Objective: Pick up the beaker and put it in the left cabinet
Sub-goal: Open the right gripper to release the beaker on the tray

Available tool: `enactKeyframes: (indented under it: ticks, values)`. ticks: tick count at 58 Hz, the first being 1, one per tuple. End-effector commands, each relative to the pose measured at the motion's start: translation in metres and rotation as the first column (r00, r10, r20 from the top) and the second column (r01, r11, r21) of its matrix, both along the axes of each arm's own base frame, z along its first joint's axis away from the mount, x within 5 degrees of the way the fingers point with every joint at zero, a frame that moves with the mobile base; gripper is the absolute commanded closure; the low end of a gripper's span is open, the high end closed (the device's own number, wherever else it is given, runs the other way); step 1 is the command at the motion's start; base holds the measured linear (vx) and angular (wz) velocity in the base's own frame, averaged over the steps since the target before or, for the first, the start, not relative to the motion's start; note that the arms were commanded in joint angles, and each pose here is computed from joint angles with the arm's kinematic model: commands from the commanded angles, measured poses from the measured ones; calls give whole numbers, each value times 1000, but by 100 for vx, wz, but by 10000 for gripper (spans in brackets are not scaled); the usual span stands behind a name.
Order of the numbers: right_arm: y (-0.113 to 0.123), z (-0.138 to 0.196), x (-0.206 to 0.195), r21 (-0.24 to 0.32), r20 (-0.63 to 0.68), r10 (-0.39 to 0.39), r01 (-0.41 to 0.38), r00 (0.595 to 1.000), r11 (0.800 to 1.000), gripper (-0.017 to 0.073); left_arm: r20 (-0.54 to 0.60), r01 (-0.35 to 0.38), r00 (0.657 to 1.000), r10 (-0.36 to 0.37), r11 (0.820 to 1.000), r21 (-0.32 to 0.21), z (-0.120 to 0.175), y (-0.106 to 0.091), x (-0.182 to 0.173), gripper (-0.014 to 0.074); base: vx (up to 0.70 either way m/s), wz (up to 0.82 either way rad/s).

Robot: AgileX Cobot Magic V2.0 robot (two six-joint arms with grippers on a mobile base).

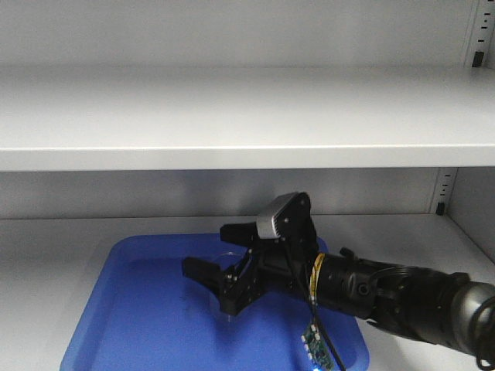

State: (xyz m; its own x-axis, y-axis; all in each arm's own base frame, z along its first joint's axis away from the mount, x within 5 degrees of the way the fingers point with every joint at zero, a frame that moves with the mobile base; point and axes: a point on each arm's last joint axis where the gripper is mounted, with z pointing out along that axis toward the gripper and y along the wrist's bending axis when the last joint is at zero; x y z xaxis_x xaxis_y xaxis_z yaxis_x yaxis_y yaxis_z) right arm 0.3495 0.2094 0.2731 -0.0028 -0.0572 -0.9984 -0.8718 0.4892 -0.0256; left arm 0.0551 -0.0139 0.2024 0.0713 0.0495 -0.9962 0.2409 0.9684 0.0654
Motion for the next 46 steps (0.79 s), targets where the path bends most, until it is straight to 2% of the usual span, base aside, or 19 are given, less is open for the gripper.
enactKeyframes:
  ticks: [1,6,11,17,22,27,33,46]
  values:
    - [-5,50,-12,112,113,8,-21,994,993,1,81,5,997,-2,1000,-31,3,0,-1,593,0,0]
    - [-7,57,-14,116,115,-4,-10,993,993,50,81,5,997,-2,1000,-31,3,0,-1,593,0,0]
    - [-10,61,-16,114,83,-24,15,996,993,153,81,5,997,-2,1000,-31,3,0,-1,593,0,0]
    - [-13,63,-17,82,8,-61,60,998,995,368,81,5,997,-2,1000,-31,3,0,-1,593,0,0]
    - [-16,64,-21,17,-21,-79,79,997,997,576,81,5,997,-2,1000,-31,3,0,-1,593,0,0]
    - [-20,61,-25,-70,-62,-104,100,993,993,571,81,5,997,-2,1000,-31,3,0,-1,593,0,0]
    - [-26,58,-34,-134,-88,-119,107,989,985,568,81,5,997,-2,1000,-31,3,0,-1,593,0,0]
    - [-46,58,-66,-176,-80,-187,170,979,969,565,81,5,997,-2,1000,-31,3,0,-1,593,0,0]
